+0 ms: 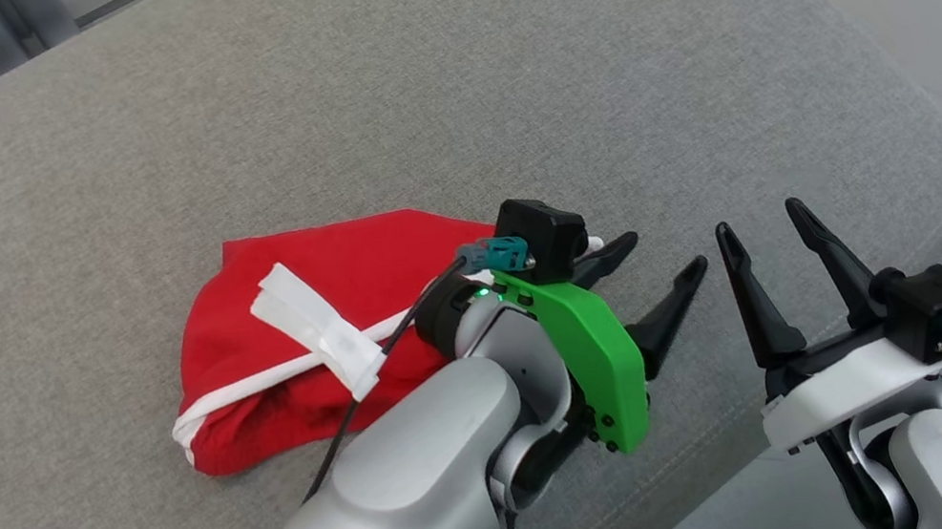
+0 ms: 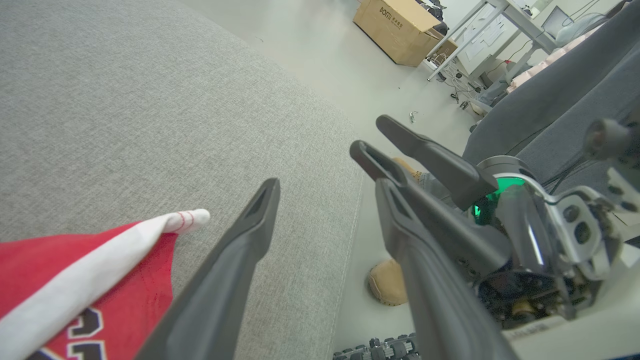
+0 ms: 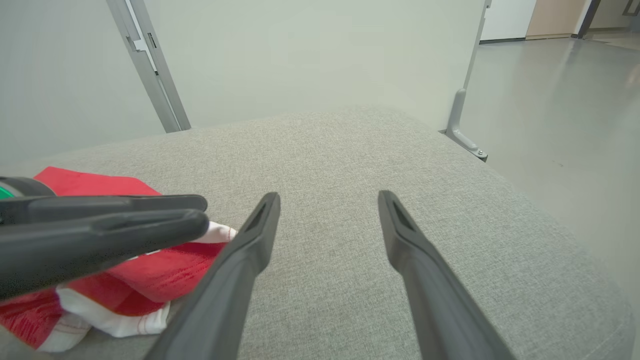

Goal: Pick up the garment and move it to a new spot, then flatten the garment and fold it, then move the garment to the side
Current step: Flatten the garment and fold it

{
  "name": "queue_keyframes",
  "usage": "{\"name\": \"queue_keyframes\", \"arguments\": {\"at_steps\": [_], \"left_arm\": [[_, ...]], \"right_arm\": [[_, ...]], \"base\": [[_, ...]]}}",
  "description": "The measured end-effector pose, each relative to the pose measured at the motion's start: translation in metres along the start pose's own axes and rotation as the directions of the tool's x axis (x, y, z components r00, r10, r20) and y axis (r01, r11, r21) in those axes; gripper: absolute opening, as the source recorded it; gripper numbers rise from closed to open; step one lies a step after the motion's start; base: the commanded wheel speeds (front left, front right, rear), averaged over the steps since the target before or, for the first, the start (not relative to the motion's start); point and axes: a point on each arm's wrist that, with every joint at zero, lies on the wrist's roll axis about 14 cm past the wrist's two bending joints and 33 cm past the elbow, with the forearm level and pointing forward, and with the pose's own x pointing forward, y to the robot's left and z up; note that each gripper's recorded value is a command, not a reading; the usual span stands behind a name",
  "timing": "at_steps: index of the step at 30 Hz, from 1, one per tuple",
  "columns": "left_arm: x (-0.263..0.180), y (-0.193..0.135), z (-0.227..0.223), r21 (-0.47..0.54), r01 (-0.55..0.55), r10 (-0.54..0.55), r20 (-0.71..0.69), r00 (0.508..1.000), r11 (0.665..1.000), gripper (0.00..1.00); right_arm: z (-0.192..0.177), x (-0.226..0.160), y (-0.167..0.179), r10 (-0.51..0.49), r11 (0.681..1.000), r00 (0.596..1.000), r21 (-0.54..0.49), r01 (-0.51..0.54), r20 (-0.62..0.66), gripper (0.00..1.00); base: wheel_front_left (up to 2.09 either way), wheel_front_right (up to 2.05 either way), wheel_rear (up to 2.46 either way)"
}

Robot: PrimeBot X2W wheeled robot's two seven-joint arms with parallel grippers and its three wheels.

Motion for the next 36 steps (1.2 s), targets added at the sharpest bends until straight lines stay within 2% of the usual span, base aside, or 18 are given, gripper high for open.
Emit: {"name": "queue_keyframes", "arguments": {"at_steps": [4,7,11,14,18,22,26,30,36], "left_arm": [[-0.008,-0.024,0.001,-0.045,0.031,-0.030,0.024,0.999,0.998,1.00],[-0.014,-0.026,0.010,-0.049,0.018,-0.014,0.071,0.997,0.999,1.00],[-0.049,0.017,0.030,-0.071,-0.155,0.166,0.198,0.966,0.985,1.00],[-0.087,0.057,0.029,-0.128,-0.304,0.327,0.243,0.913,0.944,1.00],[-0.140,0.098,0.019,-0.177,-0.470,0.502,0.253,0.827,0.865,1.00],[-0.187,0.127,0.007,-0.213,-0.590,0.627,0.247,0.739,0.779,1.00],[-0.223,0.149,-0.006,-0.303,-0.659,0.724,0.225,0.652,0.688,1.00],[-0.232,0.156,-0.027,-0.387,-0.652,0.744,0.161,0.648,0.652,1.00],[-0.227,0.164,-0.043,-0.433,-0.637,0.739,0.111,0.664,0.638,1.00]], "right_arm": [[0.002,0.000,0.006,0.020,1.000,1.000,-0.003,-0.020,0.010,1.00],[0.002,-0.002,0.008,0.027,1.000,1.000,-0.004,-0.027,0.012,1.00],[0.004,-0.005,0.012,0.041,0.999,0.999,-0.007,-0.041,0.020,1.00],[0.002,-0.006,0.017,0.056,0.998,0.998,-0.009,-0.055,0.019,1.00],[0.000,-0.006,0.025,0.083,0.997,0.996,-0.009,-0.083,0.015,1.00],[0.001,-0.001,0.038,0.122,0.993,0.992,-0.008,-0.121,0.021,1.00],[0.001,0.002,0.046,0.147,0.989,0.989,-0.009,-0.147,0.023,1.00],[-0.002,0.004,0.052,0.169,0.986,0.986,-0.011,-0.169,0.015,1.00],[-0.005,0.008,0.055,0.181,0.983,0.983,-0.019,-0.181,0.005,1.00]], "base": [[0.00,0.00,0.00],[0.00,0.00,0.00],[0.00,0.00,0.00],[0.00,0.00,0.00],[0.00,0.00,0.00],[0.00,0.00,0.00],[0.00,0.00,0.00],[0.00,0.00,0.00],[0.00,0.00,0.00]]}}
